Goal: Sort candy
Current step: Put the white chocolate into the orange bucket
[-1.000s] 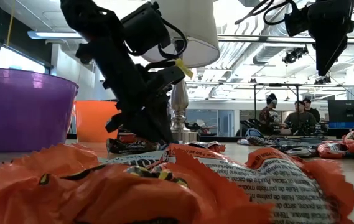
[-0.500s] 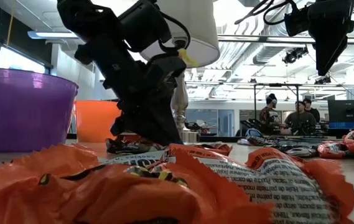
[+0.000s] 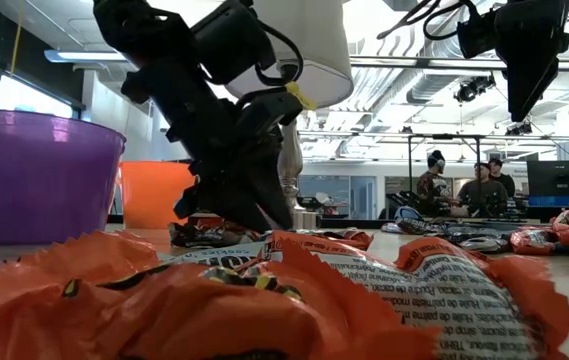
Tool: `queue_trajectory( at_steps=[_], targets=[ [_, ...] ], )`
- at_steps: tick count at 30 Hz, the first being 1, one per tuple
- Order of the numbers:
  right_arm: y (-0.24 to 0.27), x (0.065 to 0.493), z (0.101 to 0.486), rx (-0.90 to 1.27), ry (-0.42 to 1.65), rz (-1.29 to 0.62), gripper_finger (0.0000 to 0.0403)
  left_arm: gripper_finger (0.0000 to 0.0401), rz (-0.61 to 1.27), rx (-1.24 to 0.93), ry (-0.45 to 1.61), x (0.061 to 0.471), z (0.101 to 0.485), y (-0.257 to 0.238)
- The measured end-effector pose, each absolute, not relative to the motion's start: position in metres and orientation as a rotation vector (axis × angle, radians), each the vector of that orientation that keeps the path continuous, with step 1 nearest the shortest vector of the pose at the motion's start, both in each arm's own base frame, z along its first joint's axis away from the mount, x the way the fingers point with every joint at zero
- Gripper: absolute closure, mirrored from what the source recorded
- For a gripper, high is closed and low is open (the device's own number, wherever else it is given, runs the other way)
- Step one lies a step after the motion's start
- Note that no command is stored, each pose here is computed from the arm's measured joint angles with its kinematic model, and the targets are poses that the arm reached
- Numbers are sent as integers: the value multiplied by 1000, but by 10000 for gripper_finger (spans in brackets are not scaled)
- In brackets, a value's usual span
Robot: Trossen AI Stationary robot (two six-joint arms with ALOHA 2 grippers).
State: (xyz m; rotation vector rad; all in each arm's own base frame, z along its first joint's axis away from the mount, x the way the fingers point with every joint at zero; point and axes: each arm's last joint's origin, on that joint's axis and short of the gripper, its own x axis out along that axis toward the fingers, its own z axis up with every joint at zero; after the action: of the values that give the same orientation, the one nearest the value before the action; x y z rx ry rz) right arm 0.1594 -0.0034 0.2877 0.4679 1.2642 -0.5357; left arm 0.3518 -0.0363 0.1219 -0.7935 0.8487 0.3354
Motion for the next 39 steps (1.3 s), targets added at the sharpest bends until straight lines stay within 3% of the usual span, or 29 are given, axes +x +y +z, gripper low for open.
queue_trajectory(
  at_steps=[5,25,32,39],
  targets=[
    [-3,159,288,468,1264,-536,192,257,285,-827,856,353,123,-38],
    [-3,159,288,468,1264,-536,192,261,280,-767,842,356,117,-38],
    [-3,159,288,468,1264,-536,192,306,284,-775,832,362,103,-38],
    [-3,159,288,468,1264,-536,192,389,292,-776,835,361,102,-37]
  ],
)
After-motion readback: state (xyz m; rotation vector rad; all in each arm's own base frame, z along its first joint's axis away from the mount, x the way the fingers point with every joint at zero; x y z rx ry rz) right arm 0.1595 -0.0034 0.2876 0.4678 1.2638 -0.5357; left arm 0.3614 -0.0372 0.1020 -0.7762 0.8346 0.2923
